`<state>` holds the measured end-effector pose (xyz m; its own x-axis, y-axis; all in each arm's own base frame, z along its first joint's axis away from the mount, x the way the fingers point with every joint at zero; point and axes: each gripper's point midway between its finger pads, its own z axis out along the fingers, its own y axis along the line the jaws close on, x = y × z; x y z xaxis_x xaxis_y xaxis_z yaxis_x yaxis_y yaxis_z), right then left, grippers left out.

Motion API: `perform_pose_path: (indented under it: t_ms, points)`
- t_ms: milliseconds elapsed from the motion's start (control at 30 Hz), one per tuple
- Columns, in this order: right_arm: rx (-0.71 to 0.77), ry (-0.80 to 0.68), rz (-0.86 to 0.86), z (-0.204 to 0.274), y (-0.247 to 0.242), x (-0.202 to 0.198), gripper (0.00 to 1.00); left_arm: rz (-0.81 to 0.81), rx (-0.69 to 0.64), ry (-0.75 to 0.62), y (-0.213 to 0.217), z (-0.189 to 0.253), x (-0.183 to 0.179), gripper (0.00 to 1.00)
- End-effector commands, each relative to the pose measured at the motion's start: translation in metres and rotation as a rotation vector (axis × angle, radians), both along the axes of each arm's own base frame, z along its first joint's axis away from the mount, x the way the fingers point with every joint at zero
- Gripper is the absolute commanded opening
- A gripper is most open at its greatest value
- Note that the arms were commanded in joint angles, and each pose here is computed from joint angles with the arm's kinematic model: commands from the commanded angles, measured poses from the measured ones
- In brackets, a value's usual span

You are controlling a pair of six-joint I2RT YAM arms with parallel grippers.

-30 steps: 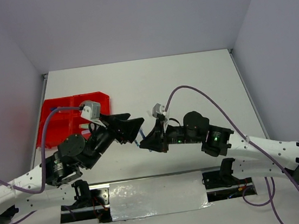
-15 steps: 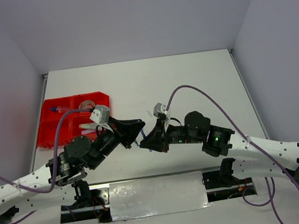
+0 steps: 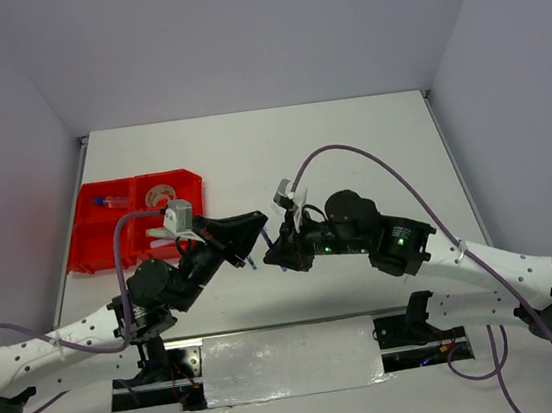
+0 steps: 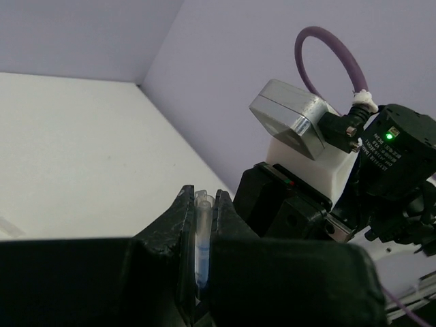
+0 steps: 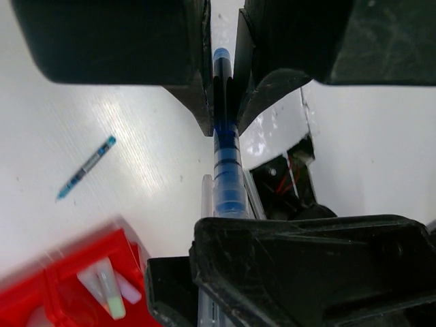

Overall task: Sort the stationery into containers
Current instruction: Close the pen cap on the pen, then place the pen in the storage box.

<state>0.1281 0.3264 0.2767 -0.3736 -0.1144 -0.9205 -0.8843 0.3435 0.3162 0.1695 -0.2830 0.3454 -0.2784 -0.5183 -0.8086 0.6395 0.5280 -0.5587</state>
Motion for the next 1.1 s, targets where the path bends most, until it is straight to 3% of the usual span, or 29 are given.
perform_pose_path:
  t_ms: [0,167,267,367,567,633,733,1033,1067]
  points:
    - [0.487,-0.311,-0.108,0.202,-0.009,0.025,0.0,-0.308,0.235,0.182,-0.036,-0.124,-0.054,0.0]
    - [0.576,-0.31,-0.139,0.234,-0.02,0.03,0.0,-0.334,0.305,0.208,-0.04,-0.153,-0.064,0.0]
    - [0.546,-0.279,-0.061,0.196,-0.012,0.018,0.0,-0.244,0.332,0.207,-0.026,-0.148,-0.052,0.0]
    - [0.444,-0.237,0.002,0.153,0.005,0.011,0.0,-0.143,0.32,0.168,-0.011,-0.116,-0.037,0.0]
    - [0.348,-0.169,0.106,0.098,0.02,-0.007,0.0,0.008,0.32,0.075,0.009,-0.044,-0.013,0.42]
    - [0.329,-0.151,0.119,0.088,0.022,-0.01,0.0,0.019,0.309,0.049,0.009,-0.031,-0.011,0.5]
    - [0.302,-0.137,0.111,0.077,0.022,-0.01,0.0,0.034,0.307,0.037,0.005,-0.018,-0.007,0.51]
    - [0.302,-0.137,0.148,0.061,0.018,-0.02,0.0,0.116,0.252,0.032,0.018,0.001,0.003,0.0]
    - [0.302,-0.136,0.142,0.061,0.017,-0.019,0.03,0.134,0.249,0.04,0.02,0.001,0.004,0.0]
